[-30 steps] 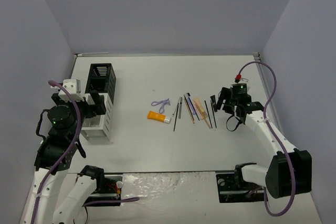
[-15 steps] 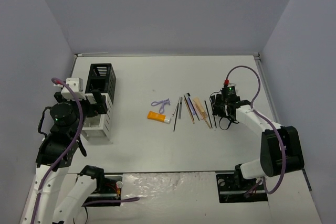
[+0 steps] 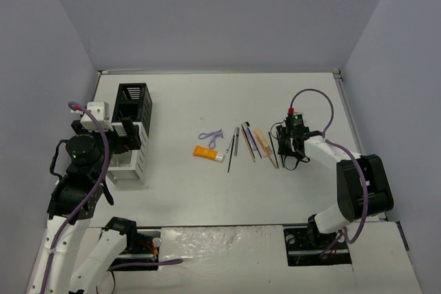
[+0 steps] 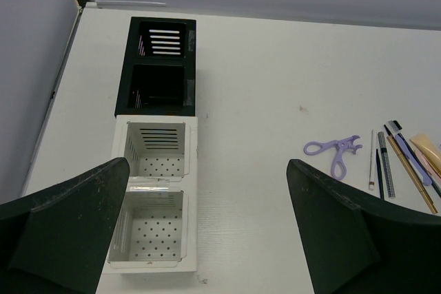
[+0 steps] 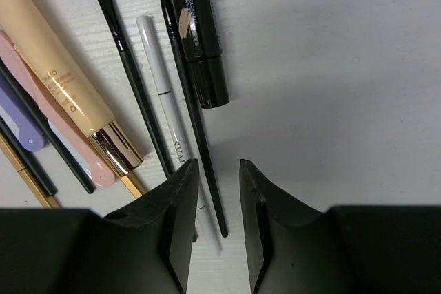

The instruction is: Organize the makeup

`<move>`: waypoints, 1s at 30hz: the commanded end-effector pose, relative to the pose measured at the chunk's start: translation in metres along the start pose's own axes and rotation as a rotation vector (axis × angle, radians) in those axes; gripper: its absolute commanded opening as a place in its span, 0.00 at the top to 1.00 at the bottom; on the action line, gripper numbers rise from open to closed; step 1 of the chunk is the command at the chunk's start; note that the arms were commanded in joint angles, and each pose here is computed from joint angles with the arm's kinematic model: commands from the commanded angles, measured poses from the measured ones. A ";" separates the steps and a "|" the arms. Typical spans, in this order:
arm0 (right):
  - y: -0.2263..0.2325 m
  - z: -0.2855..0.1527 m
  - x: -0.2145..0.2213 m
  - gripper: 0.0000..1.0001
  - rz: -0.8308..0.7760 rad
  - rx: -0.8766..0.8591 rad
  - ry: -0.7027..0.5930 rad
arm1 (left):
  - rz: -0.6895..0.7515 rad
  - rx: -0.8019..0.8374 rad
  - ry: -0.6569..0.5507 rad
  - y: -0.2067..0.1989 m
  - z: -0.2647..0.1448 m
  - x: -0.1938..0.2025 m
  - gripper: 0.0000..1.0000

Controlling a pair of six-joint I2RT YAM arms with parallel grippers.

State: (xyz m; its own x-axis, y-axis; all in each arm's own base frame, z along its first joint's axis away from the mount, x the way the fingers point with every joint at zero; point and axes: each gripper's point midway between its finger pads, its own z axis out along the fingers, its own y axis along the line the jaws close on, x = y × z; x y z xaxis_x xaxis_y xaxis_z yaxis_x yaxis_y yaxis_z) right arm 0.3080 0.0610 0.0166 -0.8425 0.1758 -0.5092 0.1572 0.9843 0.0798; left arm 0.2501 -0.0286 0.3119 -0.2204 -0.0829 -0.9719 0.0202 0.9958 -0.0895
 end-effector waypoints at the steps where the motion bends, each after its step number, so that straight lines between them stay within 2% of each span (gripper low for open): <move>1: 0.004 0.002 -0.011 0.74 -0.010 0.002 -0.039 | -0.001 0.026 -0.071 -0.006 0.003 -0.021 0.03; 21: 0.009 0.012 0.004 0.82 -0.031 0.007 0.027 | -0.002 0.030 -0.073 -0.007 0.002 -0.021 0.03; 30: 0.009 0.010 0.004 0.93 -0.048 0.021 0.021 | -0.001 0.030 -0.071 -0.007 0.003 -0.020 0.03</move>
State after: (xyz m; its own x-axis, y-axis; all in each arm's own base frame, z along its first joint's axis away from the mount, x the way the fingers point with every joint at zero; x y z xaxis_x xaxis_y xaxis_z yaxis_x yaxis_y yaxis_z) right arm 0.3110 0.0696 0.0054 -0.8566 0.1445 -0.4954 0.1308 0.9894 0.0625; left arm 0.2499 -0.0298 0.3119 -0.2209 -0.0826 -0.9718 0.0273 0.9955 -0.0908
